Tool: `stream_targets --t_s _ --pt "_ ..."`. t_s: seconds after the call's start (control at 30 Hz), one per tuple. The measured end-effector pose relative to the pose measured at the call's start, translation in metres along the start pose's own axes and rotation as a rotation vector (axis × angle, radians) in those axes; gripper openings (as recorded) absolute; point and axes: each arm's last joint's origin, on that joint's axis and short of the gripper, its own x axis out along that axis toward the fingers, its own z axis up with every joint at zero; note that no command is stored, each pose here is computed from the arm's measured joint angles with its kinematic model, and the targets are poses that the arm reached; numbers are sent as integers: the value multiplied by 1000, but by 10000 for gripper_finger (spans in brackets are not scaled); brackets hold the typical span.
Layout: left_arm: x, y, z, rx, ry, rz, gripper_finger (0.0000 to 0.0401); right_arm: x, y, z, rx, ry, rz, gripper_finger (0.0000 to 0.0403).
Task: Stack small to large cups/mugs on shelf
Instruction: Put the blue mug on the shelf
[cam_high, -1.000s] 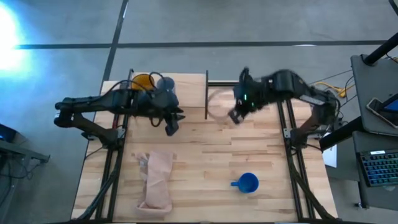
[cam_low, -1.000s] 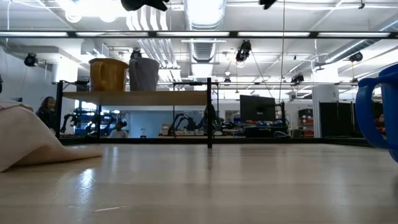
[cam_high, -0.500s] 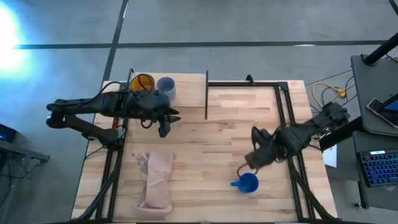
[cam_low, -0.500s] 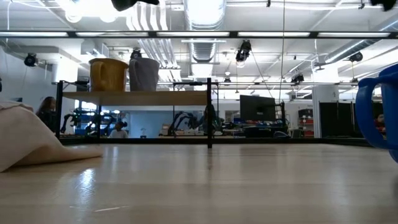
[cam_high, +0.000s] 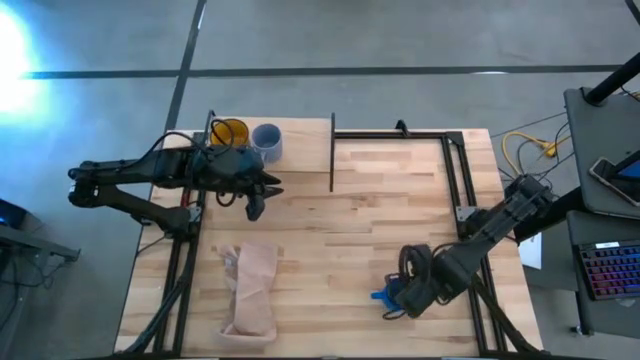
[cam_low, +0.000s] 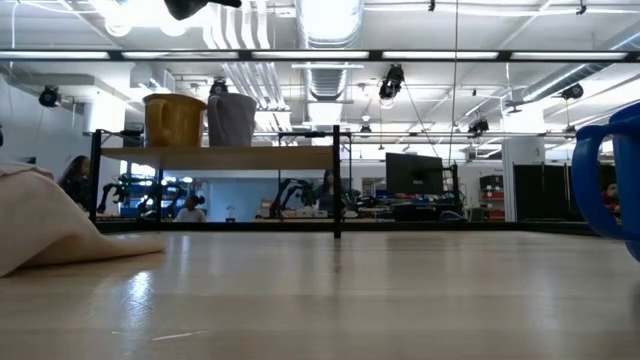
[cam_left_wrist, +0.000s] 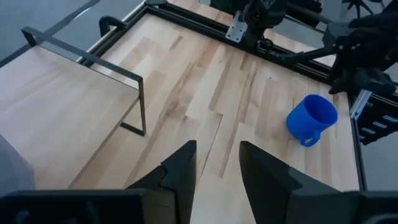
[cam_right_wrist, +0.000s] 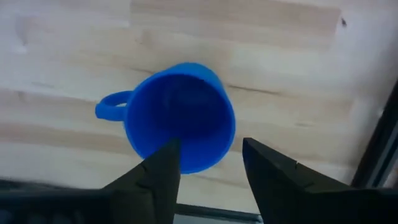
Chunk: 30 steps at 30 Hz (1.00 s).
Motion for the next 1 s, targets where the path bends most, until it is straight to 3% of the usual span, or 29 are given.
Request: stream_targets --t_s 0.17,0.4,0.6,1.0 --pt "0 0 0 0 -1 0 107 2 3 -18 85 30 1 160" --pt "1 0 0 24 3 2 107 15 24 -33 91 44 14 160" --pt "2 0 0 53 5 3 107 29 23 -48 52 26 -21 159" --pt "2 0 -1 53 6 4 107 12 5 -34 40 -71 -114 159"
